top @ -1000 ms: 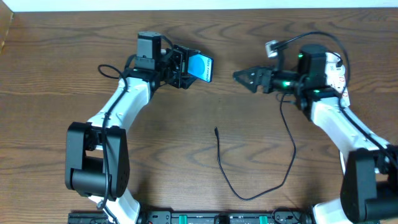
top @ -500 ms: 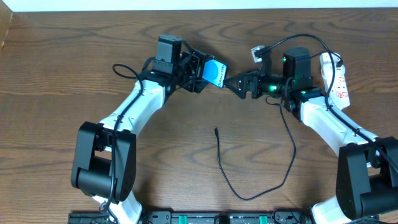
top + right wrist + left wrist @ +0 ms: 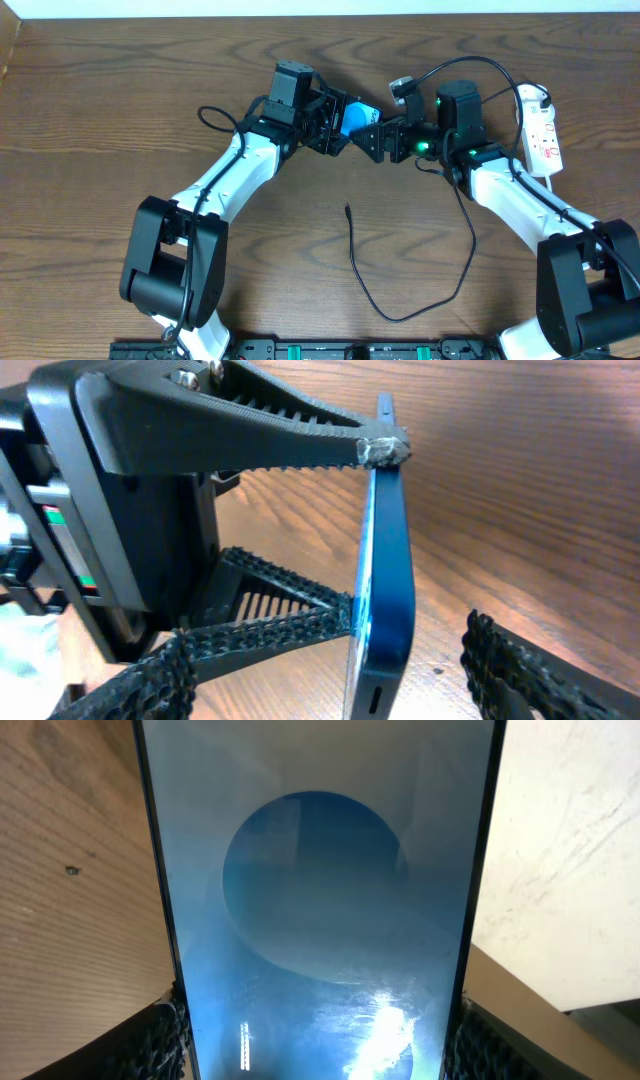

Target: Plug charger to phone and switch on socket

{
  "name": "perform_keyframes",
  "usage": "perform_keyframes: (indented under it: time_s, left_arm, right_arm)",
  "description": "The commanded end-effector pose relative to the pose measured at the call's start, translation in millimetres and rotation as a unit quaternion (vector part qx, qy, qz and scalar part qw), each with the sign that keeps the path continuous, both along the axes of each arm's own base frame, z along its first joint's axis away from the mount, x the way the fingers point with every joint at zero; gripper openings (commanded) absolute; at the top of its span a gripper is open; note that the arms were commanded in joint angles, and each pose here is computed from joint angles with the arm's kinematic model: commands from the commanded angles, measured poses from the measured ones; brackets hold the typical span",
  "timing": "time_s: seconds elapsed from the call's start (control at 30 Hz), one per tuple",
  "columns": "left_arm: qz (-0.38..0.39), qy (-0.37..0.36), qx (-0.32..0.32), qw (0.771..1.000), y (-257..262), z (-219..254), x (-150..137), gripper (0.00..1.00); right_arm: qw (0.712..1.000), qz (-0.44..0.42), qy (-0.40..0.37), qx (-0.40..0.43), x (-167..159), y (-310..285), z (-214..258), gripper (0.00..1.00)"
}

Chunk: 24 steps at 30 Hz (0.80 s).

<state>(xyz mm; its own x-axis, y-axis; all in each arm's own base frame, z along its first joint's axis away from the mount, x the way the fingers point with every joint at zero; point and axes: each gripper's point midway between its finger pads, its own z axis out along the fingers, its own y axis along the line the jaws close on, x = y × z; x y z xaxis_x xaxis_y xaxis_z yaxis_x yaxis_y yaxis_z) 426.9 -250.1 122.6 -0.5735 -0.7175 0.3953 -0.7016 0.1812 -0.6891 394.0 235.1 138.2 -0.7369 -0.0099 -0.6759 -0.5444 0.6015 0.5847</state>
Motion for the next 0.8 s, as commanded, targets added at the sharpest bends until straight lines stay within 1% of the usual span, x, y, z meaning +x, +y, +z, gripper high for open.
perform_keyframes:
  time_s: [0.0, 0.13, 0.47, 0.63, 0.77]
  left_arm:
    - [-0.005, 0.001, -0.033, 0.999, -7.2, 20.8, -3.5, 0.08]
    - [-0.005, 0.011, -0.043, 0.999, -9.2, 21.9, -5.5, 0.08]
    - [-0.007, 0.010, -0.043, 0.999, -10.0, 21.9, -6.0, 0.07]
    - [-0.005, 0.010, -0.041, 0.999, -9.5, 21.6, -5.5, 0.07]
    - [-0.005, 0.010, -0.041, 0.999, -9.5, 21.6, -5.6, 0.08]
  right_arm:
    - [0.999, -0.032, -0.001, -0.014, 9.9, -3.6, -0.3, 0.82]
    - [0.999, -0.039, 0.002, -0.017, 10.2, -1.9, -1.5, 0.82]
    - [0.998, -0.061, 0.013, -0.021, 10.5, 4.8, -3.8, 0.82]
    - [0.997, -0.067, 0.021, -0.011, 11.0, 6.3, -2.1, 0.75]
    - [0.997, -0.068, 0.021, -0.012, 11.1, 6.2, -2.1, 0.64]
